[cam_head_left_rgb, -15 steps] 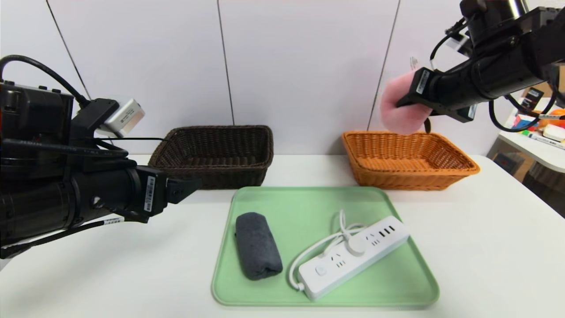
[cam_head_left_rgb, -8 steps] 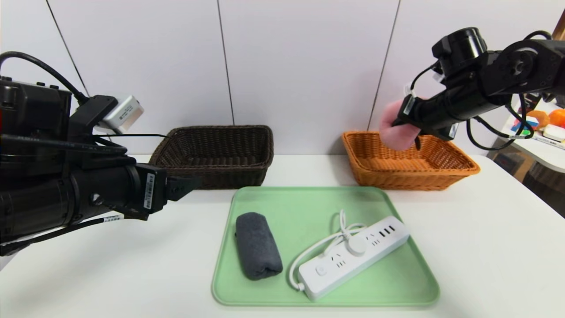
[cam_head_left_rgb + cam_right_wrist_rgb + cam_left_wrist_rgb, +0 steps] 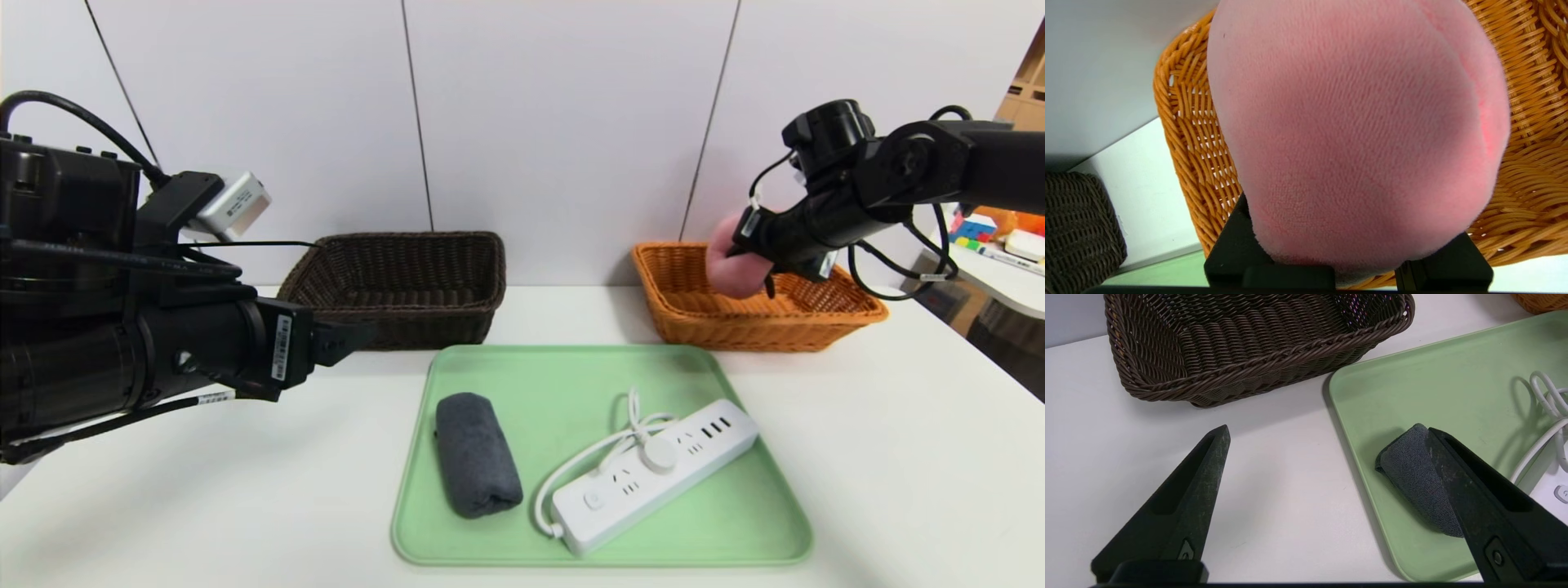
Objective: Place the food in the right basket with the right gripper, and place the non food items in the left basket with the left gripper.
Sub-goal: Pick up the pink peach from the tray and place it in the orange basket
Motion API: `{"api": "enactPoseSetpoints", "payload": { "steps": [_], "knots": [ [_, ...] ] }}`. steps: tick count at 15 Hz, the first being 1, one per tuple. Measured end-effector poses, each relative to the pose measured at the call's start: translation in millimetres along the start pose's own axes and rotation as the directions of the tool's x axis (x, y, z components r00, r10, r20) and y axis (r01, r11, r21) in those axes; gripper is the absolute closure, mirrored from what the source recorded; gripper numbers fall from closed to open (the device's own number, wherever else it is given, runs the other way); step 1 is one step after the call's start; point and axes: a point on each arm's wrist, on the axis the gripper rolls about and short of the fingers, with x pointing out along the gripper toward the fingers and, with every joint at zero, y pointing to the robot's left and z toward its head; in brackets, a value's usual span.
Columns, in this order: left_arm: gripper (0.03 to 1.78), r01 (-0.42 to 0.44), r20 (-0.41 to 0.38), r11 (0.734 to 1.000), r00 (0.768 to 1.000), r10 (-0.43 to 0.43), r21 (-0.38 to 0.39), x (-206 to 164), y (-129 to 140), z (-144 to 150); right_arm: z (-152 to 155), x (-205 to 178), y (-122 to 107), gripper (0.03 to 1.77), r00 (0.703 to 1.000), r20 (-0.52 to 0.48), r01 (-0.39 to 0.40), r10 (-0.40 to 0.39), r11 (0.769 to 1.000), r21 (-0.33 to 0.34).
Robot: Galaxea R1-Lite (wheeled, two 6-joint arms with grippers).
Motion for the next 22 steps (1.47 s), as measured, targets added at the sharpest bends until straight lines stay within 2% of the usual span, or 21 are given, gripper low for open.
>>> {"api": "enactPoseSetpoints", "payload": {
  "steps": [2, 6, 10, 15, 22],
  "knots": [
    [0.12, 0.0, -0.001, 1.0, 1.0, 0.0, 0.001, 0.2, 0.0, -0.1, 0.1, 4.7, -1.9, 1.11, 1.0, -0.002, 0.006, -0.006, 1.0, 0.003],
    [0.12, 0.0, -0.002, 1.0, 1.0, 0.0, 0.0, 0.4, 0.0, -0.3, -0.8, 10.6, -3.1, 0.71, 1.0, -0.007, 0.011, -0.011, 1.0, 0.004],
    [0.12, 0.001, -0.003, 1.0, 1.0, -0.001, 0.002, 0.4, -0.1, -0.4, -0.9, 11.8, -3.4, 0.45, 1.0, -0.008, 0.013, -0.013, 1.0, 0.004],
    [0.12, 0.001, -0.002, 1.0, 1.0, -0.001, 0.001, 0.3, -0.1, -0.2, -1.0, 12.4, -3.9, 0.28, 1.0, -0.009, 0.016, -0.016, 1.0, 0.005],
    [0.12, 0.001, 0.001, 1.0, 1.0, -0.001, -0.001, -0.5, 0.0, 0.3, 0.6, 3.4, -2.8, 0.17, 1.0, 0.006, 0.022, -0.022, 1.0, 0.004]
  ]
}}
